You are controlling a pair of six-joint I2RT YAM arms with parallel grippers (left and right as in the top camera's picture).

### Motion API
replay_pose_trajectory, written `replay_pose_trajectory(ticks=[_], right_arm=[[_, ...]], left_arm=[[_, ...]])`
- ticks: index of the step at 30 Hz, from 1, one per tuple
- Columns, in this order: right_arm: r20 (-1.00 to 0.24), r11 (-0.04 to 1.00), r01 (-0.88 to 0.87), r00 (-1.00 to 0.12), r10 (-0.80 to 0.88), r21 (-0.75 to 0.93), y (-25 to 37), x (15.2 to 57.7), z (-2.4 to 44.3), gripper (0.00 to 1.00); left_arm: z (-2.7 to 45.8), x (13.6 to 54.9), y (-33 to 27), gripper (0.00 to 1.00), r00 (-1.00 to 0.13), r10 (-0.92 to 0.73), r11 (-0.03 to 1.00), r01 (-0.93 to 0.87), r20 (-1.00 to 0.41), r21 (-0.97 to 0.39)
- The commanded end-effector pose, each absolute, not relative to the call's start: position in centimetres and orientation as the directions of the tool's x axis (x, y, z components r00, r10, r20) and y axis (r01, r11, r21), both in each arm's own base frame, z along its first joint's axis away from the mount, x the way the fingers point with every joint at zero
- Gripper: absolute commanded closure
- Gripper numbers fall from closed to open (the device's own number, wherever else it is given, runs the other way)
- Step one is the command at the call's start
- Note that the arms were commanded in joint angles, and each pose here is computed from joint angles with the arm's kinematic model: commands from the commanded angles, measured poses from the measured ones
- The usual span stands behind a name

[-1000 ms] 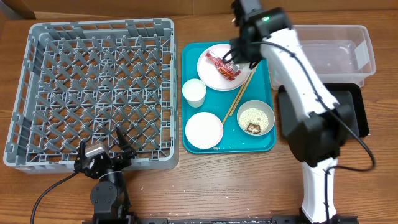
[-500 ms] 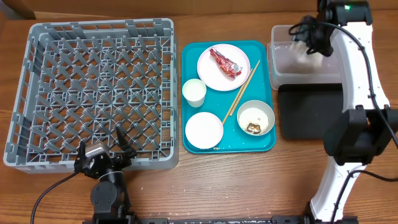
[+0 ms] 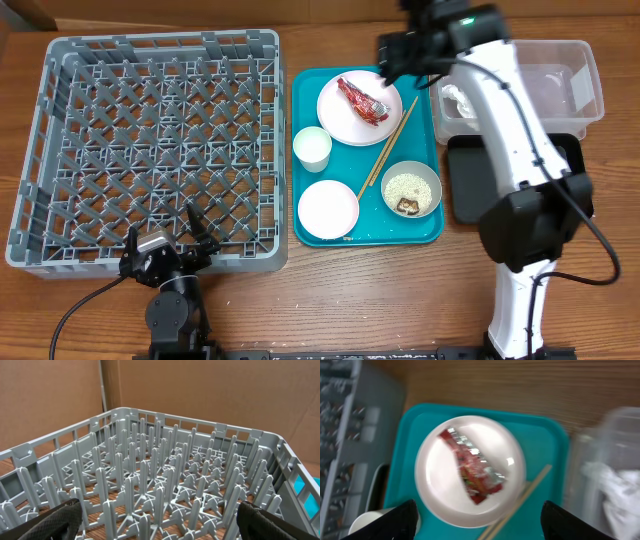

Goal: Sort waste into correct bins and load items into the dishwasher
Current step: 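Grasp the red snack wrapper with the right gripper and drop it in the clear bin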

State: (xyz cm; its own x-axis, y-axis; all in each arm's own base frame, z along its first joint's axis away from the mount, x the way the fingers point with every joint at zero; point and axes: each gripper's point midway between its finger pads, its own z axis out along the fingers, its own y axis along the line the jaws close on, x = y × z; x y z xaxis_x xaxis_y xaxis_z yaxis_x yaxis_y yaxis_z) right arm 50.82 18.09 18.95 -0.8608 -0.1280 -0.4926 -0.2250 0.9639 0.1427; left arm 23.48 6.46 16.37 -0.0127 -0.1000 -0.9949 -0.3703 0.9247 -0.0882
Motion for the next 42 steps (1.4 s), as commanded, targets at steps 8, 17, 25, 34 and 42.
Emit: replay_pose_trajectory(ticks=[8, 17, 25, 34, 42], right_arm=[[-0.356, 0.842, -0.539, -0.785, -0.507, -0.012, 20.0, 51.9, 6.1, 0.20], [-0.296, 0.808, -0.588, -0.769, -0.566, -0.016, 20.1, 51.9, 1.2, 0.23], [-0.254, 0.873, -0.488, -0.847, -0.466, 0.027, 19.7, 51.2, -0.3, 0.96], [-0.300, 0.983, -0.132, -0.950, -0.088, 0.128, 17.3, 50.2, 12.5, 0.96], [-0.273, 0.911, 0.371, -0.871, 0.408, 0.177, 6.4, 49.0, 18.2, 0.96]], left_arm=[[16.4, 23.4, 6.6, 0.00, 0.002, -0.119, 0.918, -0.380, -0.993, -0.111], [16.4, 23.4, 6.6, 0.00, 0.002, -0.119, 0.918, -0.380, -0.993, -0.110], [16.4, 23.4, 6.6, 0.00, 0.002, -0.119, 0.918, -0.380, -0.993, -0.111], [16.4, 23.4, 6.6, 0.00, 0.002, -0.119, 0.918, -0.380, -0.993, -0.111], [16.4, 23.4, 6.6, 0.00, 0.002, -0.119, 0.918, -0.380, -0.993, -0.111]])
